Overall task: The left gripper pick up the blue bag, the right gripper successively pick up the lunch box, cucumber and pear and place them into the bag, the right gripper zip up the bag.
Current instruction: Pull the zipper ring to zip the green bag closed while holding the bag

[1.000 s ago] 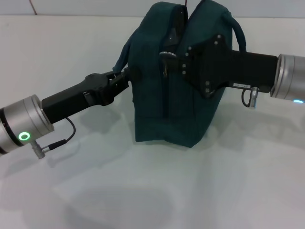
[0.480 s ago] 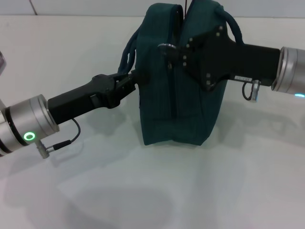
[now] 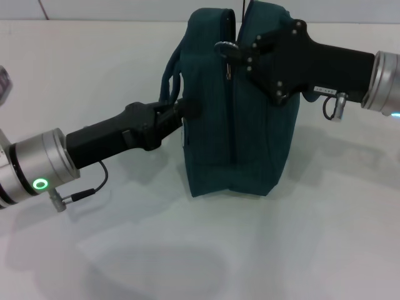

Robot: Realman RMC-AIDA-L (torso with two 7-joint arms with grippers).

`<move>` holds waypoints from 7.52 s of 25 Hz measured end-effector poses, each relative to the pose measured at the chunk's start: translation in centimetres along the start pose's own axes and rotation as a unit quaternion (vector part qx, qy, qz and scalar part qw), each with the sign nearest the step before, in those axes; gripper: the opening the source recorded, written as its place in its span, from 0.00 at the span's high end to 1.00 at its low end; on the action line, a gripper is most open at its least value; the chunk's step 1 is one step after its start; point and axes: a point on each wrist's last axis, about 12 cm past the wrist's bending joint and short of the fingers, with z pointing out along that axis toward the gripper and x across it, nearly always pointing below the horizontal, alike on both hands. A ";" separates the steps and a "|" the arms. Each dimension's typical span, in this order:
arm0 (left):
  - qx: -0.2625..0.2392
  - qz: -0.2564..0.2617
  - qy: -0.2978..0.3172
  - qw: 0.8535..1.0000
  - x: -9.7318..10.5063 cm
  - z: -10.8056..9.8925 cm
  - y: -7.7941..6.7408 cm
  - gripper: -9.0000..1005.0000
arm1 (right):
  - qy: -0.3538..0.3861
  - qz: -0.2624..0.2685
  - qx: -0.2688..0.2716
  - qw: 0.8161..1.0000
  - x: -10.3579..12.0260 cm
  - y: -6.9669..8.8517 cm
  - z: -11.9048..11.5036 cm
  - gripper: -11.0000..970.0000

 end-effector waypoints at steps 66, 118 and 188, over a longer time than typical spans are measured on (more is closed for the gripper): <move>-0.050 0.005 -0.054 0.997 2.2 -5.6 -1.3 0.82 | 0.033 0.263 0.130 0.955 3.1 -2.9 -1.9 0.98; -0.104 0.077 0.319 0.939 -18.3 10.2 -9.3 0.25 | -0.007 0.244 0.144 0.959 2.6 -3.4 -2.8 0.98; -0.129 0.224 0.298 0.919 -11.8 10.6 -7.1 0.90 | -0.001 0.244 0.137 0.960 2.7 -3.5 -2.6 0.98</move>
